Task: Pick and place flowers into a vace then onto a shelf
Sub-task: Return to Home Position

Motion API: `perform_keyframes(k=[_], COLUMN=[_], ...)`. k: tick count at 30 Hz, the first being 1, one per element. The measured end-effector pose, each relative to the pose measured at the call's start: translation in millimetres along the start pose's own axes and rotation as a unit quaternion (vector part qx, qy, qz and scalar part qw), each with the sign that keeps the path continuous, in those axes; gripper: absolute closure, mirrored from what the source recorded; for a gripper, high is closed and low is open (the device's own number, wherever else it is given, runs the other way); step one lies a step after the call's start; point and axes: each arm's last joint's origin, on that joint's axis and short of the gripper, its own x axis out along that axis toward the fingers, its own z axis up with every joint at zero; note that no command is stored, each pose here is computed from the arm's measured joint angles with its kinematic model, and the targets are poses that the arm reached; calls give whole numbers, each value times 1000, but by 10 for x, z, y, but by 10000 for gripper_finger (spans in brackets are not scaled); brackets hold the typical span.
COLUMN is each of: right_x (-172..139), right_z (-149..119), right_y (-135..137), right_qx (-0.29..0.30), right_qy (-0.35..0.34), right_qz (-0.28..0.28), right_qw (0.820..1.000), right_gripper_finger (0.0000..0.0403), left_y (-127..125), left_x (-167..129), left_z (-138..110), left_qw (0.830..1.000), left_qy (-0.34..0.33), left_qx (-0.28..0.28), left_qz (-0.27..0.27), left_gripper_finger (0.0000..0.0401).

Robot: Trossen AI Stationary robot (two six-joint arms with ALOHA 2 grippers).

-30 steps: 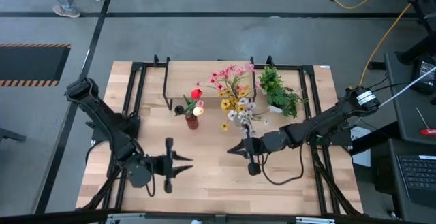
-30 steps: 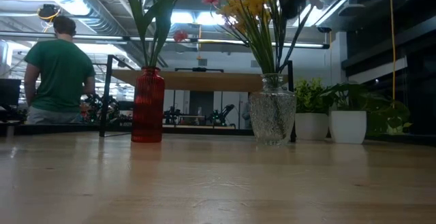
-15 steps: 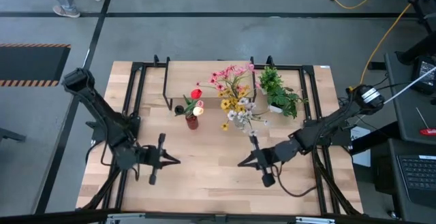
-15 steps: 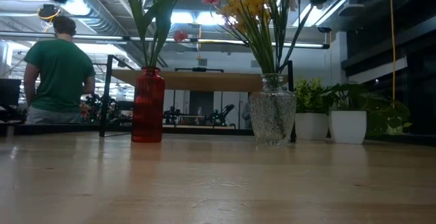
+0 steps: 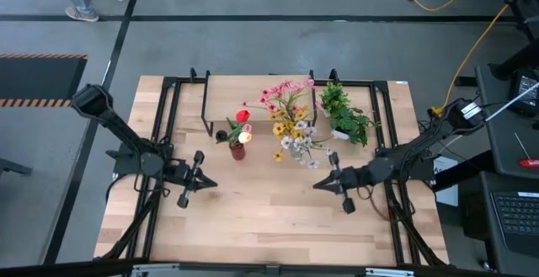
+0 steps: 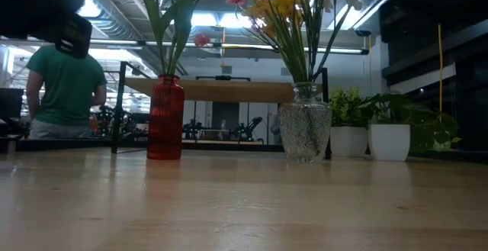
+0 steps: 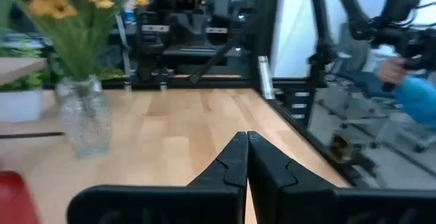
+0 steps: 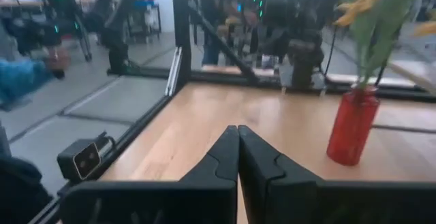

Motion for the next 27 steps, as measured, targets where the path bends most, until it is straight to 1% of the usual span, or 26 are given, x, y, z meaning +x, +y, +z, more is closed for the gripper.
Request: perform_keyframes(k=[2,6,10,12,17,22,27], right_x=[-123,-323,-480,-540,-636,-726,-823], right_z=[-26,-61,-85,-94,-127,-79,-71], right_y=[-45,-187,-305,-339,-394,-423,-477], right_qx=[3,12,15,14,10,-13,-25], right_qy=[-21,-49,-71,-77,-58,-67,-61], right_qz=[-1,-23,-40,-38,-45,-23,-36], right_qw=[1000,998,997,996,997,997,997], right_gripper_finger=[398,398,398,398,398,398,398], left_y=[22,72,141,189,309,402,469], left_x=[9,34,50,54,30,-45,-145], left_z=[-5,18,74,87,129,180,210], left_qw=[1000,999,998,998,998,998,997], left_qy=[4,-2,-18,-17,-15,-15,-13], left_qx=[17,44,51,54,56,63,68], left_qz=[5,-11,-25,-20,-3,22,40], left_gripper_finger=[400,399,400,399,400,400,399])
